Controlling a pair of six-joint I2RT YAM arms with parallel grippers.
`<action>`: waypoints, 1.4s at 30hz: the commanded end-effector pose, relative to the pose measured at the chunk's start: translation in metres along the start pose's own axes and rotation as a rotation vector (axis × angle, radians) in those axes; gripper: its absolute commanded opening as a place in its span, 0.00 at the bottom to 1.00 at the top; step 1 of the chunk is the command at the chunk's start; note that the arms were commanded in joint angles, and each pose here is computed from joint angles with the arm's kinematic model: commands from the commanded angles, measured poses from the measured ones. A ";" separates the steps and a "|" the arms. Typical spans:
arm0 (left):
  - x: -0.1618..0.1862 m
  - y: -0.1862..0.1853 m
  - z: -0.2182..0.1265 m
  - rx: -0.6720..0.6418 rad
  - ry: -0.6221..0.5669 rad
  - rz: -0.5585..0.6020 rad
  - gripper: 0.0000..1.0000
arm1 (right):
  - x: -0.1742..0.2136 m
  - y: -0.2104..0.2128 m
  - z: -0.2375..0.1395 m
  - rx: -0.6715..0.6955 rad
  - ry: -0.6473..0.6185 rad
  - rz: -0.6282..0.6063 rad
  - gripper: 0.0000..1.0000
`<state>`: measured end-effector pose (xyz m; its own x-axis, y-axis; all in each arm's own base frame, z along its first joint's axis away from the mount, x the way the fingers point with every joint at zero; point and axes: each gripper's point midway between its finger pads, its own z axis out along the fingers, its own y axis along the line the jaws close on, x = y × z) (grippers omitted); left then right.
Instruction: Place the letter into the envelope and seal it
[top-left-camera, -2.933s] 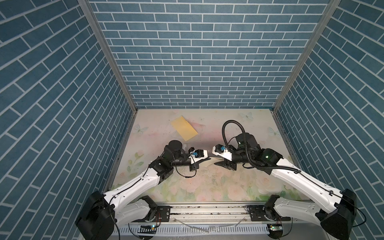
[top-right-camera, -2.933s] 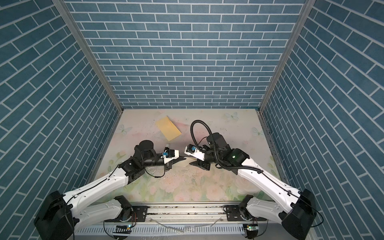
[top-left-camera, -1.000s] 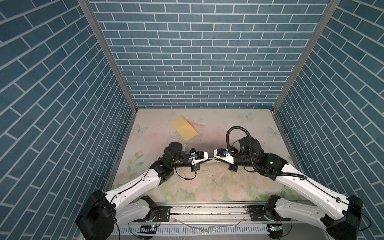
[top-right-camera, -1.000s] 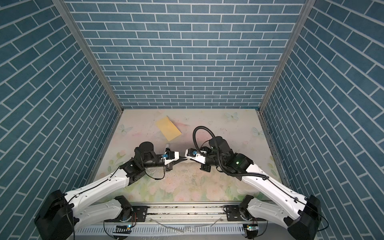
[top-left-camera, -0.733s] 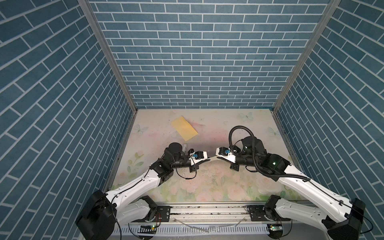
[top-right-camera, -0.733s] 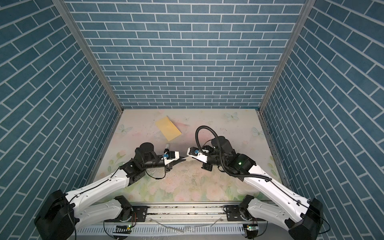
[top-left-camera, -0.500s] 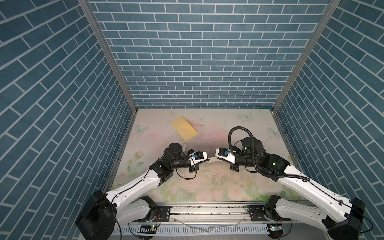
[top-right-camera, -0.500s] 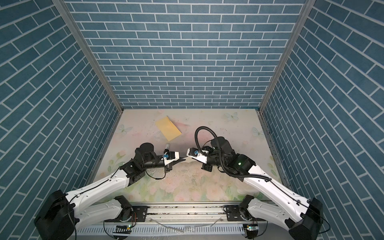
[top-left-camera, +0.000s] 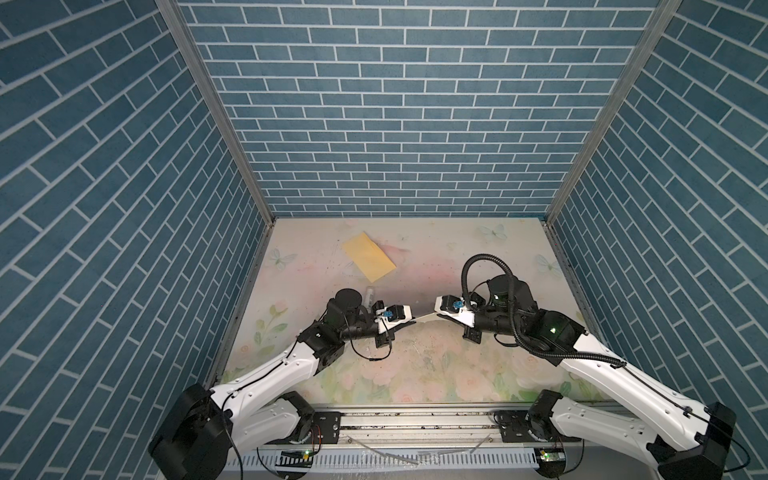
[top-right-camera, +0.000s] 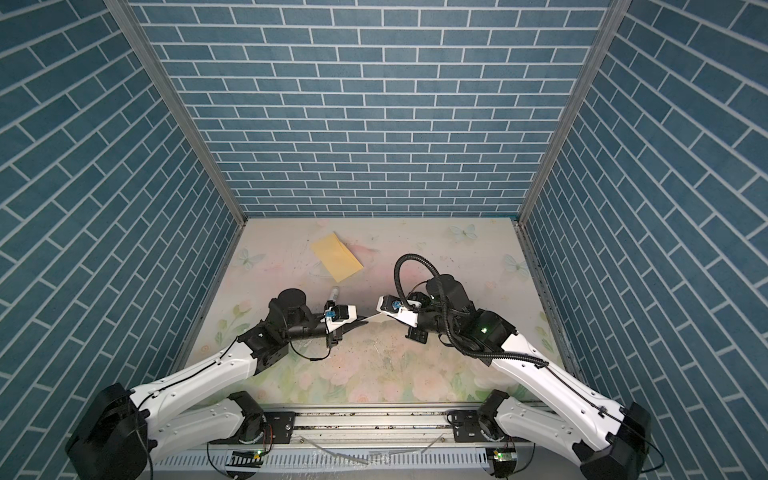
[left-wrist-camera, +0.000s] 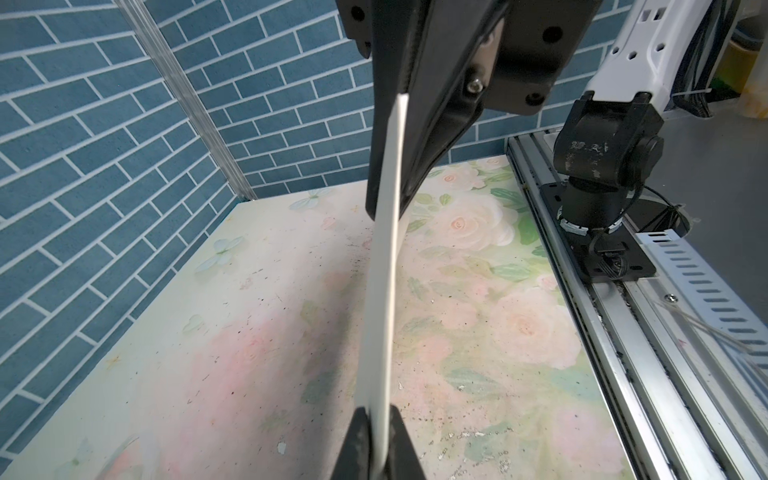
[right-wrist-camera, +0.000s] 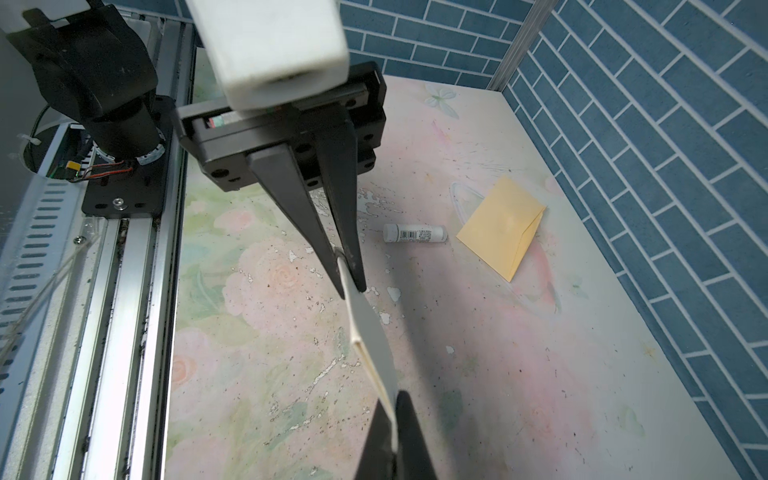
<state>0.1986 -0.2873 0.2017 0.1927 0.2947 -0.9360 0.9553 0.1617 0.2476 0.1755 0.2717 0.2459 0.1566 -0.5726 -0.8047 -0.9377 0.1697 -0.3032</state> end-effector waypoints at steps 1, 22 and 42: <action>0.004 0.000 -0.004 -0.013 0.007 -0.003 0.06 | 0.011 0.003 -0.002 0.001 0.026 -0.023 0.00; 0.014 0.003 -0.005 -0.040 0.023 -0.009 0.11 | 0.013 0.001 -0.008 0.021 0.028 -0.019 0.00; -0.010 0.003 -0.006 0.003 -0.024 -0.005 0.28 | 0.012 0.006 0.006 -0.046 0.026 0.001 0.00</action>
<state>0.2013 -0.2806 0.1927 0.1673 0.3111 -0.9355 0.9551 0.1840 0.2320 0.1763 0.2661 0.2367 0.1283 -0.5927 -0.7951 -0.9438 0.1734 -0.2815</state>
